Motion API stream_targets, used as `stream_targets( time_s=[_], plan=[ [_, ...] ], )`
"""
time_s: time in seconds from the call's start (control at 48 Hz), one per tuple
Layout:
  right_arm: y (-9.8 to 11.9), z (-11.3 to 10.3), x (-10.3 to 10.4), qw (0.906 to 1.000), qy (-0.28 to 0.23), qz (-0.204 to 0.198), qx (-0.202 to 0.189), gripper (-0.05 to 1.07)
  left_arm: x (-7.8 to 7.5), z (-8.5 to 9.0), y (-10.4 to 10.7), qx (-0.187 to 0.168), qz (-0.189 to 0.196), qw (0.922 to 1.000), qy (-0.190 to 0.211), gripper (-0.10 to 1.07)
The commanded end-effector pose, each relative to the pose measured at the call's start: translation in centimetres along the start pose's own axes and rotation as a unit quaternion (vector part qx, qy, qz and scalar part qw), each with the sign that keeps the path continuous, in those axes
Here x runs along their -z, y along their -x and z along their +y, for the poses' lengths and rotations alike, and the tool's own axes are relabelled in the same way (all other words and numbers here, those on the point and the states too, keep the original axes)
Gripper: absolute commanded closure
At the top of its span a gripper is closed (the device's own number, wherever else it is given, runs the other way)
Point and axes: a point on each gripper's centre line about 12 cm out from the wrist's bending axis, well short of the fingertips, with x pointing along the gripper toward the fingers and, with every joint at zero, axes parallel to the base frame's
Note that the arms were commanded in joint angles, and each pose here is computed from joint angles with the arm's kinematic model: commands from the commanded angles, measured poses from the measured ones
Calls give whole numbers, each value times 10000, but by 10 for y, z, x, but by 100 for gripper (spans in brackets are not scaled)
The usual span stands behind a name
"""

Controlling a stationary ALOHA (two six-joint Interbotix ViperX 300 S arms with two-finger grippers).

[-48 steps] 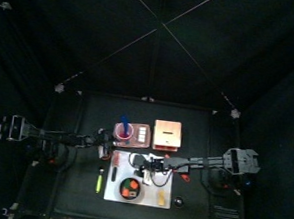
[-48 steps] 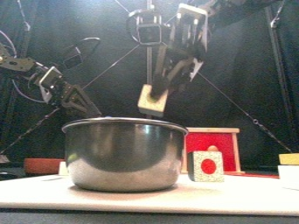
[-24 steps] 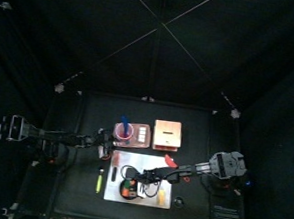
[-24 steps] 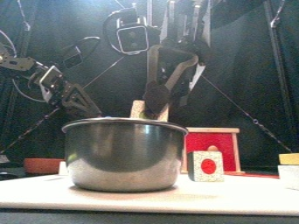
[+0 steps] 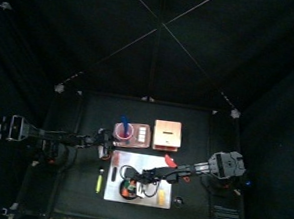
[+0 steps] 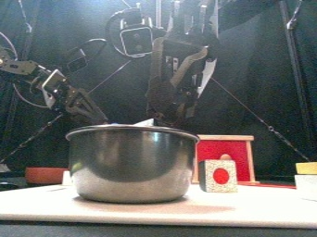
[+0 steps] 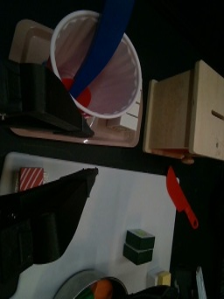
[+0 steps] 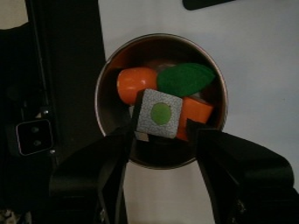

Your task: Put top two sushi roll pieces into soy sauce

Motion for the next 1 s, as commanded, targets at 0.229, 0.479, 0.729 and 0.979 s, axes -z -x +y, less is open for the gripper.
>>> stream_targets(
  time_s=[0.229, 0.479, 0.729, 0.979],
  plan=[
    [86, -30, 5, 9950, 79, -976, 217, 17, -28, -12, 8, 202, -583, 9981, -79, 22],
    [107, -66, 37, 9820, 125, -1820, 492, 17, -39, -24, 15, 438, -818, 9955, -209, 22],
    [123, -75, 52, 9644, 648, -2483, 631, 17, -44, -26, 15, 479, -925, 9944, -193, 22],
    [126, -75, 56, 9574, 847, -2688, 632, 17, -51, -26, 14, 453, -1056, 9933, -100, 22]
  ],
)
